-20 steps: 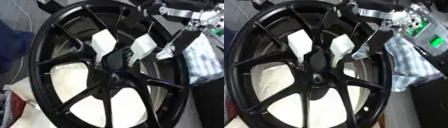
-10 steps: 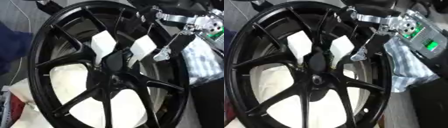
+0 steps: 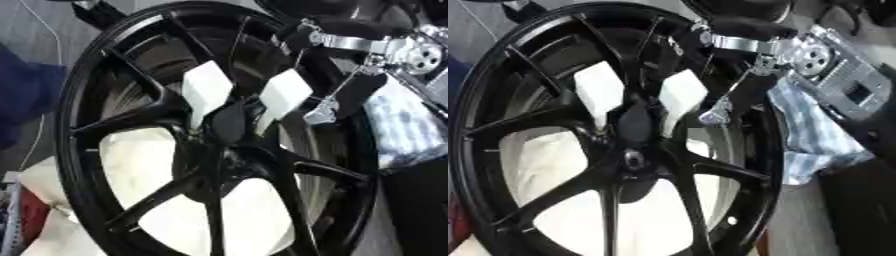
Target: Pull the pin out of the wheel hub.
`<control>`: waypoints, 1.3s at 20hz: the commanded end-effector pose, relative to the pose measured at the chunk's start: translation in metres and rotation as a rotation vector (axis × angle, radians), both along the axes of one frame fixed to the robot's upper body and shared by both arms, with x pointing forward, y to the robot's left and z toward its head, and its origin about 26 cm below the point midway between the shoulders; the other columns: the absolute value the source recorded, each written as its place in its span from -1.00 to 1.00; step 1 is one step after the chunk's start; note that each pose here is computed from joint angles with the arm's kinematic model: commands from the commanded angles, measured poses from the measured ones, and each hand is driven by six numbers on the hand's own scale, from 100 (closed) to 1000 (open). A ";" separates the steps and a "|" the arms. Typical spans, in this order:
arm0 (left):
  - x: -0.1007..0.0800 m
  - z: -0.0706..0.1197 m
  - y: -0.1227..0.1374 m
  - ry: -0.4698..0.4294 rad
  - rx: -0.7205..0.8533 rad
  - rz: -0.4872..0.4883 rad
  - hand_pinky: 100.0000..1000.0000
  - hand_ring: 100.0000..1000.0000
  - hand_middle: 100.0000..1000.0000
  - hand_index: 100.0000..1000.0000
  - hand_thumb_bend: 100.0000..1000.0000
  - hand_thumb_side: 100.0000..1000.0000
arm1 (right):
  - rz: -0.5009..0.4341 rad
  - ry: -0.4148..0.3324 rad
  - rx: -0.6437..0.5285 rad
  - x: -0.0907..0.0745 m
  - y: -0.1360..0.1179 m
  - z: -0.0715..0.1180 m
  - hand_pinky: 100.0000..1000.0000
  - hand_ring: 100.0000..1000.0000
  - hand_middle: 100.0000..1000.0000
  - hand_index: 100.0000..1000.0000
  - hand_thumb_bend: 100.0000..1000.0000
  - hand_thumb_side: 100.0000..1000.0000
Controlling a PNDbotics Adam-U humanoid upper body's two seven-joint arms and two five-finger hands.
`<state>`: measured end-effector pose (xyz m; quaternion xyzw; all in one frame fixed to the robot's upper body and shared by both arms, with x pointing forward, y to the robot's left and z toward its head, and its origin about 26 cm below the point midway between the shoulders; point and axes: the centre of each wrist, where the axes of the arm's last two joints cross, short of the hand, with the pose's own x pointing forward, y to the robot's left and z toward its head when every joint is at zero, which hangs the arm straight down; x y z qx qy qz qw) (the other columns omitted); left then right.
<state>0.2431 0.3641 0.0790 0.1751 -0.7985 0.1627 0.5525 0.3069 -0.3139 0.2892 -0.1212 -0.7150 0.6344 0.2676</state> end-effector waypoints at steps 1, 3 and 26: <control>0.000 0.004 0.002 -0.009 0.021 0.006 0.59 0.12 0.10 0.53 -1.00 0.95 | 0.002 -0.009 -0.008 -0.003 -0.001 0.008 0.62 0.52 0.21 0.22 -0.25 -0.82; 0.000 0.004 0.002 -0.007 0.022 0.007 0.59 0.12 0.10 0.53 -1.00 0.95 | 0.003 -0.003 -0.006 -0.003 -0.001 0.008 0.62 0.51 0.20 0.20 -0.28 -0.83; -0.002 -0.002 0.004 0.013 0.015 0.019 0.60 0.13 0.10 0.53 -1.00 0.96 | 0.008 0.069 0.057 -0.009 0.001 0.015 0.49 0.25 -0.26 -0.26 -0.72 -1.00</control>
